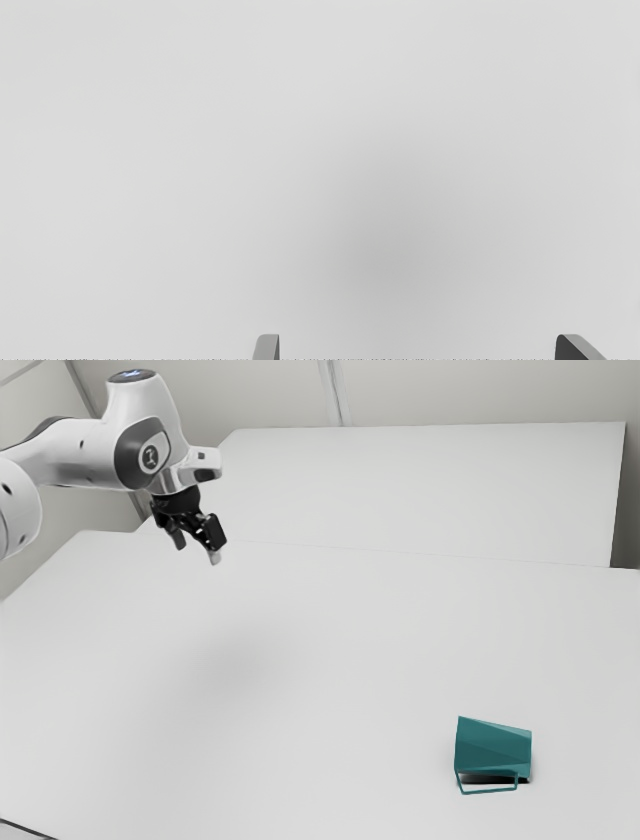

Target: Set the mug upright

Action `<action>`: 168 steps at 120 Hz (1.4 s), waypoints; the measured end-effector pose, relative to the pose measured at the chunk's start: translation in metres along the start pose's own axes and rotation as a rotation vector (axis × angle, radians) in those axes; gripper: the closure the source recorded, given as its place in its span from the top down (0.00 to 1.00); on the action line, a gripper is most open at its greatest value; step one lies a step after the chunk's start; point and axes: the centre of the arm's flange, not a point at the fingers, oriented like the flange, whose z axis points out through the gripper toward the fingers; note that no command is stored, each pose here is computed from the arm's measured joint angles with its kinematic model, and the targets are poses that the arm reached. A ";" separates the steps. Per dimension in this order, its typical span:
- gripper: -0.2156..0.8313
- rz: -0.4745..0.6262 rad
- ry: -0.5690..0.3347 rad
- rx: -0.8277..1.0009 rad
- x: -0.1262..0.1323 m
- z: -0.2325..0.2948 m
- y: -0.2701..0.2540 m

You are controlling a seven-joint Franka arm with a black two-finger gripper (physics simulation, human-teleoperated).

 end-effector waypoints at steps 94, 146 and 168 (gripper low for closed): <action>0.79 -0.124 -0.007 -0.471 -0.052 0.083 0.160; 0.79 -0.389 -0.045 -0.754 -0.051 0.143 0.268; 0.79 -0.489 -0.062 -0.824 -0.051 0.160 0.302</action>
